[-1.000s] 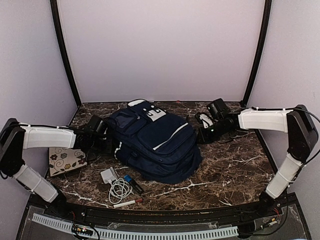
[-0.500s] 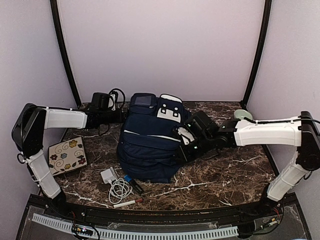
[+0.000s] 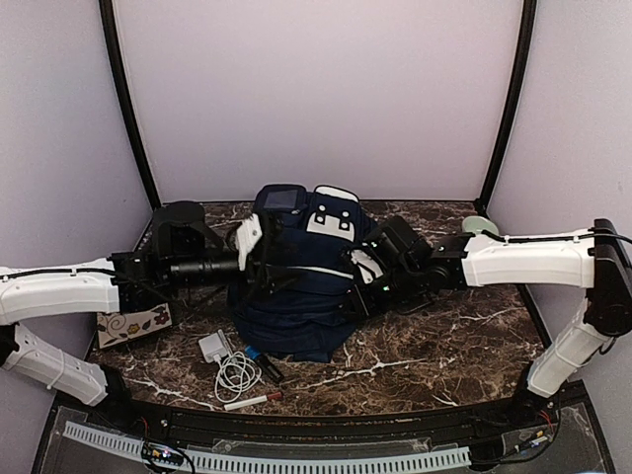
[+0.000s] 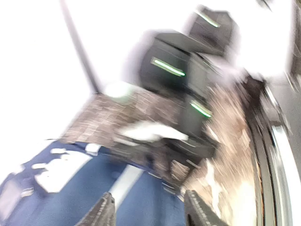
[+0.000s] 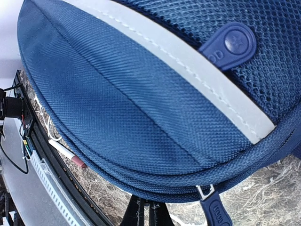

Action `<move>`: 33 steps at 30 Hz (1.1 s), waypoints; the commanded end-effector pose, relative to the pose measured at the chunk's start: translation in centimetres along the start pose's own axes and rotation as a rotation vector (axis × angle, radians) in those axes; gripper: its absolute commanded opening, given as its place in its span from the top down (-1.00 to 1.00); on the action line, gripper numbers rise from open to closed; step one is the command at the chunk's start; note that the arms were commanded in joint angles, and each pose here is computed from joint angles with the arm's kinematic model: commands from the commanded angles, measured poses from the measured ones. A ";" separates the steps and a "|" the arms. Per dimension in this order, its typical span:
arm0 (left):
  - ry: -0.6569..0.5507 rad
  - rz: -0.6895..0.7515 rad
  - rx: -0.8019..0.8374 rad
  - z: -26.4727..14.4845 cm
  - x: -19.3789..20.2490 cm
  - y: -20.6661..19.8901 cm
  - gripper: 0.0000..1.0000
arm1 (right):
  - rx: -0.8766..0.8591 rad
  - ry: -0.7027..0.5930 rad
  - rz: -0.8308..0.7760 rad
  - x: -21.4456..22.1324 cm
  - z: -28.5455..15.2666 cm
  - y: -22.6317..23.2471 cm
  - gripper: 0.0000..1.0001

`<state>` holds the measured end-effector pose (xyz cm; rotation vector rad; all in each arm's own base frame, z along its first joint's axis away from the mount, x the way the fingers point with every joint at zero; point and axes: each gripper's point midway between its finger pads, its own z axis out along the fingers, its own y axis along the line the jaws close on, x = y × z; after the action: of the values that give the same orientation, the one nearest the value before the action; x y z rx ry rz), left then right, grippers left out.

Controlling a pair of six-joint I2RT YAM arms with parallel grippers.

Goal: Pack the student bag
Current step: Zip the student bag into the second largest pocket of the bag.

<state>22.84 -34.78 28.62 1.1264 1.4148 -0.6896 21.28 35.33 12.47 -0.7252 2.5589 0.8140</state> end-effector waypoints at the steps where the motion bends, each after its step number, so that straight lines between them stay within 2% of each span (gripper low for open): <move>1: 0.224 0.280 0.161 1.2 8.2 -5.7 0.04 | -0.021 -0.071 0.025 -2.0 -0.2 -0.3 1.00; 3: 0.278 0.338 0.046 2.3 9.1 -3.8 0.18 | -0.028 -0.067 0.031 -1.8 0.0 -0.3 1.00; 6: 0.346 0.407 -0.041 3.9 10.1 -1.9 0.15 | -0.018 -0.051 0.050 -1.2 0.6 -1.1 1.00; 9: 0.432 0.439 -0.038 5.0 12.0 -1.5 0.04 | -0.020 -0.046 0.064 -0.6 1.0 -1.5 1.00; 13: 0.594 0.424 0.010 5.6 15.4 -1.7 0.04 | -0.018 -0.056 0.072 -0.6 1.0 -1.8 1.00; 16: 0.617 0.422 0.013 5.7 16.1 -1.7 0.06 | -0.019 -0.057 0.075 -0.6 1.0 -1.9 1.00; 20: 0.621 0.464 -0.044 5.7 16.3 -0.8 0.28 | -0.012 -0.053 0.076 -0.7 1.0 -2.0 1.00; 24: 0.664 0.521 -0.075 5.4 16.8 -0.1 0.99 | 0.036 -0.060 0.097 -0.9 0.4 -3.2 1.00; 30: 0.633 0.525 -0.199 3.7 14.9 1.6 1.00 | 0.239 -0.044 0.228 0.8 -1.9 -10.4 1.00; 33: 0.584 0.502 -0.142 2.9 13.7 0.4 1.00 | 0.322 -0.072 0.287 1.0 -3.9 -14.0 1.00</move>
<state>25.14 -36.94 12.73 1.6343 1.5003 0.0299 25.16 30.01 10.08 -0.4572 2.6264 0.7625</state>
